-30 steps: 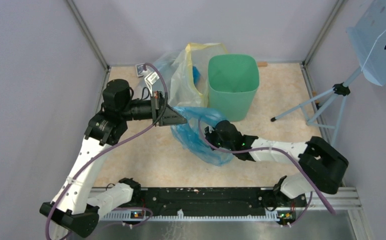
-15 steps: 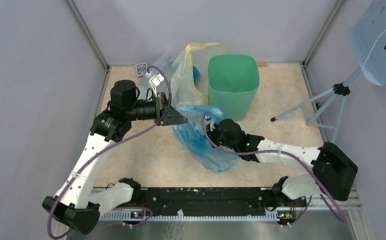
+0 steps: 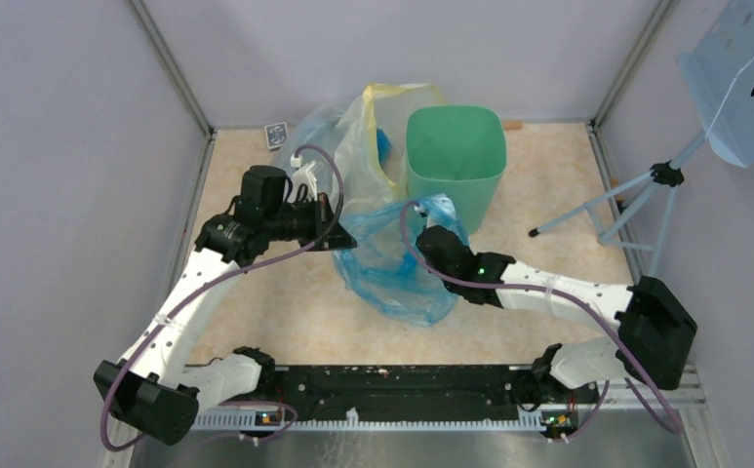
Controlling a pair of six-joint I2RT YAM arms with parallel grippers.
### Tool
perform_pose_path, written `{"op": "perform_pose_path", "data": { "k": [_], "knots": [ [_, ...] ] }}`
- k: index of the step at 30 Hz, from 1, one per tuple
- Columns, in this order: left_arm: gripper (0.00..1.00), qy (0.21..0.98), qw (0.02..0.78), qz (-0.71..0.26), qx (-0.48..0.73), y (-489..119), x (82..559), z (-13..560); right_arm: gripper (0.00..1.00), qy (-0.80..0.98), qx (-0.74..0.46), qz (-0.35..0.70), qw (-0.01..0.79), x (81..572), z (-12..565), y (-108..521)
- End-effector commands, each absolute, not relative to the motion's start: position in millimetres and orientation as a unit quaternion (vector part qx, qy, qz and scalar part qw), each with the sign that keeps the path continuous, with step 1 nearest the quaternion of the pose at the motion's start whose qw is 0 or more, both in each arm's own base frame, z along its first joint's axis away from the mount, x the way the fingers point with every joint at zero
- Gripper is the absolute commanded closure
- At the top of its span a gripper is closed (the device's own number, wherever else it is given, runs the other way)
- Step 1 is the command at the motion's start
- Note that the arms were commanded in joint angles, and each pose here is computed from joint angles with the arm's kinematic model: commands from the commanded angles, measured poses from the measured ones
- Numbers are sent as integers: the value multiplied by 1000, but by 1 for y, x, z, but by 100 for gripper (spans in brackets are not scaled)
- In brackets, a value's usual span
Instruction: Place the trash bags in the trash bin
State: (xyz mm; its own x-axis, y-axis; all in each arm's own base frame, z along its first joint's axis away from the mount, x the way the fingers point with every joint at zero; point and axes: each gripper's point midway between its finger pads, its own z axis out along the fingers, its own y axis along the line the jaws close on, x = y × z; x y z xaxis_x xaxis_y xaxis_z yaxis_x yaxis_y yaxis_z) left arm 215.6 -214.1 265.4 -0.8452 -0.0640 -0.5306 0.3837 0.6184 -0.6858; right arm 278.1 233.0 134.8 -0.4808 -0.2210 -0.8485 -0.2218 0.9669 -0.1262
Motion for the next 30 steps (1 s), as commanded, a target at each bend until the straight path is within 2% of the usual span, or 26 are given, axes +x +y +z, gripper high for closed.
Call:
{"op": "perform_pose_path", "data": {
  "k": [1, 4, 7, 17, 24, 30],
  "knots": [
    [100, 860, 277, -418, 97, -212, 223, 260, 100, 807, -187, 178, 532, 261, 172, 285],
    [100, 861, 266, -424, 92, -215, 222, 254, 100, 787, -215, 243, 524, 252, 169, 312],
    [100, 858, 258, -436, 90, -218, 220, 251, 100, 782, -225, 263, 518, 257, 157, 333],
    [100, 839, 241, -481, 83, -227, 208, 258, 100, 809, -199, 206, 512, 294, 97, 355],
    [100, 761, 233, -593, 117, -244, 184, 325, 100, 826, -217, 199, 481, 293, 67, 364],
    [100, 713, 257, -635, 150, -245, 170, 384, 100, 831, -221, 203, 468, 289, 58, 365]
  ]
}}
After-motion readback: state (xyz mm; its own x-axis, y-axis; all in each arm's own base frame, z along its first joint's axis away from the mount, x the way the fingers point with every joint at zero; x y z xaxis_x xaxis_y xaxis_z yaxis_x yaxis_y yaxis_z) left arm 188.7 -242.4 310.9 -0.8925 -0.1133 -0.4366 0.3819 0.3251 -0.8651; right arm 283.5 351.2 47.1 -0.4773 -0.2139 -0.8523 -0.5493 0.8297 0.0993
